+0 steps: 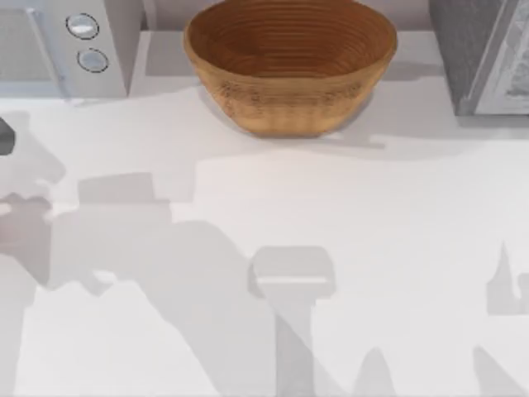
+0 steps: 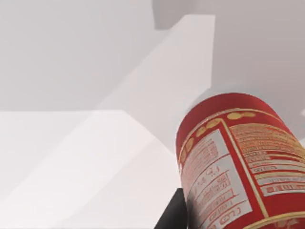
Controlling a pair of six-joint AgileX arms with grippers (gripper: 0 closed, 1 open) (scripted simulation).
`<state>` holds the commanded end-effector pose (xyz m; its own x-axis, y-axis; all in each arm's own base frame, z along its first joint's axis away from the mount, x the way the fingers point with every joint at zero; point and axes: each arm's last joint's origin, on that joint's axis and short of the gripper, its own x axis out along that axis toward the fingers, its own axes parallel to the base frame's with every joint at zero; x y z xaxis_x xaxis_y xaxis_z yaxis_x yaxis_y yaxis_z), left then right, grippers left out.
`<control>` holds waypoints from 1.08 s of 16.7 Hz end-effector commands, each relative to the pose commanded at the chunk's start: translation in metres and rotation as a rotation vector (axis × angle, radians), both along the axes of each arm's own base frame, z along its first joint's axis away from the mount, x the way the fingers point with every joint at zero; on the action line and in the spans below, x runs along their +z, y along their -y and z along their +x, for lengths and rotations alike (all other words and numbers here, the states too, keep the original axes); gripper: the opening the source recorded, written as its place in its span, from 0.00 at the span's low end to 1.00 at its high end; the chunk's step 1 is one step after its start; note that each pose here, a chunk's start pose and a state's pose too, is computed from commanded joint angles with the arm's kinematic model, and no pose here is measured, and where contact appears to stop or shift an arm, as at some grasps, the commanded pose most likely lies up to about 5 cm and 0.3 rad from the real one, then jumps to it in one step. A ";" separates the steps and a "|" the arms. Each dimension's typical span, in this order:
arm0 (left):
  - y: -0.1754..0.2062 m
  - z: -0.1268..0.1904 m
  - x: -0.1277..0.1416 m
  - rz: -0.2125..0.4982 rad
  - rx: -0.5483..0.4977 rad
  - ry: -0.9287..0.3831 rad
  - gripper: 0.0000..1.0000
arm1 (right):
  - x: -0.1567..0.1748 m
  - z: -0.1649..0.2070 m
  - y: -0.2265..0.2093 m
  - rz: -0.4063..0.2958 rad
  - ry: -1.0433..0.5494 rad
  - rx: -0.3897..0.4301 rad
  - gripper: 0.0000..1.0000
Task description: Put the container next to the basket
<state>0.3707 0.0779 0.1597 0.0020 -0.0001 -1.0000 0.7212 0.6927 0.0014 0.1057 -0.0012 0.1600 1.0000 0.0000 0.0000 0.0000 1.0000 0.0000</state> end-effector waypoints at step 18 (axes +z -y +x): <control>0.211 0.020 -0.063 0.009 0.204 -0.113 0.00 | 0.000 0.000 0.000 0.000 0.000 0.000 1.00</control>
<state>0.3905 -0.1331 0.0965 -0.1107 -0.0019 -0.9939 0.5618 0.8248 -0.0642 0.1057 -0.0012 0.1600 1.0000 0.0000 0.0000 0.0000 1.0000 0.0000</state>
